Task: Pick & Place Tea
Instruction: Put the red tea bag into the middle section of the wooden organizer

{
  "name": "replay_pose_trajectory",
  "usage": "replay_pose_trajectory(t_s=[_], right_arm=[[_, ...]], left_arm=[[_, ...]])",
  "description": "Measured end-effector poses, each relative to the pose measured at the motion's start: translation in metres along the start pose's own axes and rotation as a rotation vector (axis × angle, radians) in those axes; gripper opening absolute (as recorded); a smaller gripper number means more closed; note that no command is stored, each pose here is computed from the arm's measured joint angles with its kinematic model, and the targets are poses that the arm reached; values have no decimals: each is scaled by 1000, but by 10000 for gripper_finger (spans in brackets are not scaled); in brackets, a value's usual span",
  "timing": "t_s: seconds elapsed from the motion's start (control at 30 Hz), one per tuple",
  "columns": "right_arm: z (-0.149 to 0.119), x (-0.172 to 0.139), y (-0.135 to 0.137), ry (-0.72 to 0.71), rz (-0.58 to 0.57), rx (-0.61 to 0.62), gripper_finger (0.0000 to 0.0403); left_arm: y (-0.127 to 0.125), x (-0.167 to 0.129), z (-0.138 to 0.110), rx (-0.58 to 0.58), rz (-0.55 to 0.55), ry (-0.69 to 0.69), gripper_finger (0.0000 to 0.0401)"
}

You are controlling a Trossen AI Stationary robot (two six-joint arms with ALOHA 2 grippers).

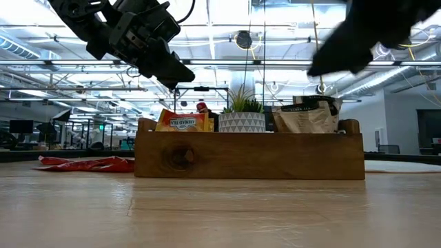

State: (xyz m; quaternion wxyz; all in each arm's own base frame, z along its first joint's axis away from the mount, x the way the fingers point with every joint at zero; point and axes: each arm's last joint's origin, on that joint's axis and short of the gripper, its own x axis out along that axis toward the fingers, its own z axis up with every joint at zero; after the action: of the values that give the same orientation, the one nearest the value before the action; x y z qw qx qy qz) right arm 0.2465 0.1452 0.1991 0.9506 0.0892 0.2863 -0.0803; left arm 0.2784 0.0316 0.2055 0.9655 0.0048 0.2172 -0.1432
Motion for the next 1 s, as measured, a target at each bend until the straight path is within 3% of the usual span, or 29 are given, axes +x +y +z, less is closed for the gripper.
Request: replay_pose_trajectory(t_s=[0.17,0.33,0.4,0.47,0.73,1.0], right_arm=[[19,-17,3,-130,67,-123,189],[21,-15,0,-310,78,-279,184],[19,-10,-7,-375,66,-301,184],[16,-6,-15,-416,48,-302,186],[6,6,-52,-465,-62,-302,187],[8,11,-65,-462,-109,-286,187]], left_arm=[[0,0,-10,-52,36,103,42],[1,-7,-36,-30,376,437,76],[2,-9,-46,-85,527,540,107],[2,-11,-55,-165,596,618,146],[-1,-14,-60,-368,527,637,277],[11,-2,-80,-387,572,718,300]])
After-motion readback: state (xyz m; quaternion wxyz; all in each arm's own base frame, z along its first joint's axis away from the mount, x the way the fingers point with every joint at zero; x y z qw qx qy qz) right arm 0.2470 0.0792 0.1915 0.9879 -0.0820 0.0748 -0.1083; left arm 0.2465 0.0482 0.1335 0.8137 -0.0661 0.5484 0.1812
